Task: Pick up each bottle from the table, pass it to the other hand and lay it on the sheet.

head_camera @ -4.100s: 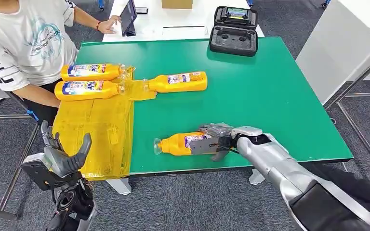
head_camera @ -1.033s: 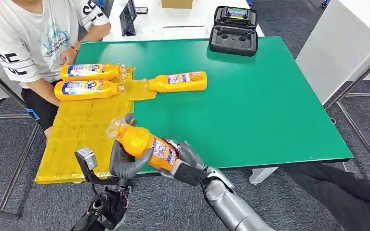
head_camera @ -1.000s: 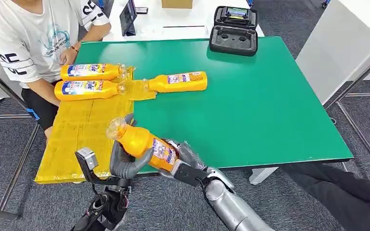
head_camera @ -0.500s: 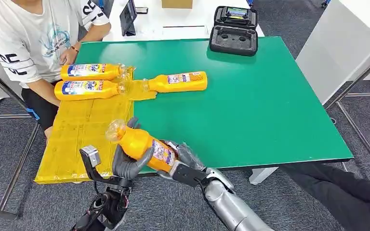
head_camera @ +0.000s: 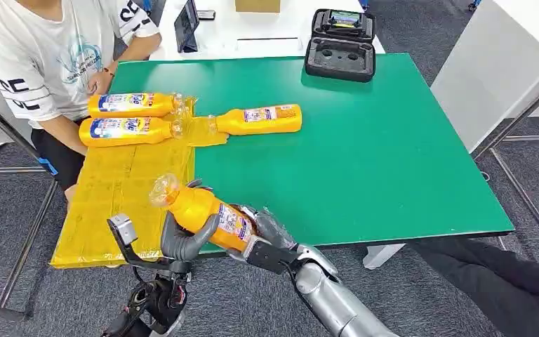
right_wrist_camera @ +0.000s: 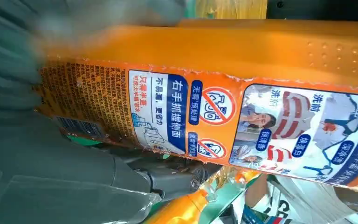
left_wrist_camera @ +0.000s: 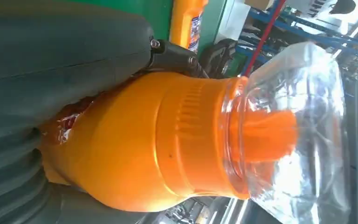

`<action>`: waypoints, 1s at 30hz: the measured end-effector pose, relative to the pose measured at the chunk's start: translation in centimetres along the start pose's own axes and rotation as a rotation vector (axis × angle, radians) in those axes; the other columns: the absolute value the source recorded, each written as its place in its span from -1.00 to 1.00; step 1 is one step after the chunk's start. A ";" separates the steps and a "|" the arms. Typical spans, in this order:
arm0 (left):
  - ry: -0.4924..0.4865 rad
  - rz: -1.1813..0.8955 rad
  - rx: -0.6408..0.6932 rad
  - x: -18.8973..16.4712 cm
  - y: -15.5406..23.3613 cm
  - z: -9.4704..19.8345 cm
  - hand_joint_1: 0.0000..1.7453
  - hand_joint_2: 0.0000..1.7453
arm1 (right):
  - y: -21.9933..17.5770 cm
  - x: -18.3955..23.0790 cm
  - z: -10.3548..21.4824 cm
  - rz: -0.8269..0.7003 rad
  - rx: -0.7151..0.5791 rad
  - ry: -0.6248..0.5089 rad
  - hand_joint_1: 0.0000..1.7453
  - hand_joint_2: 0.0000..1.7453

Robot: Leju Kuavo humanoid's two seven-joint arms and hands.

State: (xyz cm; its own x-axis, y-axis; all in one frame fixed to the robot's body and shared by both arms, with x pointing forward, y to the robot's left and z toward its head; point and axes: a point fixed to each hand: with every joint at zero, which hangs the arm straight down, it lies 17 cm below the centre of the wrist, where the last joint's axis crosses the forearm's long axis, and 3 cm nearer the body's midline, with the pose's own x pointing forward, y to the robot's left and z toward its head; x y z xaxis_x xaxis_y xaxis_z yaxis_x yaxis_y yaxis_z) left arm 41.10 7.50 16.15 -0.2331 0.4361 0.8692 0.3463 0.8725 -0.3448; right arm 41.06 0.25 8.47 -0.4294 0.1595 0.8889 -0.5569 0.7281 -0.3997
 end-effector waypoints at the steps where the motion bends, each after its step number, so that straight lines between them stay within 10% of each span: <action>1: 0.000 0.000 0.000 0.0 0.0 0.0 1.00 1.00 | 0.0 0.0 0.0 0.000 0.000 0.000 1.00 1.00; 6: -0.001 0.000 0.000 0.0 0.0 0.0 1.00 1.00 | 0.0 0.0 0.0 0.004 0.002 0.001 1.00 1.00; 8: -0.002 -0.002 0.003 0.0 0.1 0.1 1.00 1.00 | 0.0 0.0 -0.1 0.008 0.002 0.000 -1.00 1.00; 9: -0.003 -0.008 0.003 0.0 0.1 0.1 1.00 1.00 | 0.0 0.0 -0.1 0.011 0.003 0.000 -1.00 1.00; 10: -0.006 -0.015 0.005 0.1 0.1 0.0 1.00 1.00 | 0.1 -0.1 0.0 0.015 0.001 0.002 -1.00 -1.00; 30: -0.219 -0.257 0.259 6.0 6.7 -2.4 1.00 1.00 | -3.9 3.1 -0.8 -0.089 -0.174 -0.086 -1.00 -1.00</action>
State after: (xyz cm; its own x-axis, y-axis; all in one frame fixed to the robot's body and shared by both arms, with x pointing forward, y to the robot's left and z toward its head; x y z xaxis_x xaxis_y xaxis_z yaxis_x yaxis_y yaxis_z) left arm 44.21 15.44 19.89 -0.4796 0.2098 0.8521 0.0186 0.9732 -0.2291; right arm 42.47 -1.53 12.99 -0.4467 0.0373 0.8939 -0.4671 0.8424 -0.2686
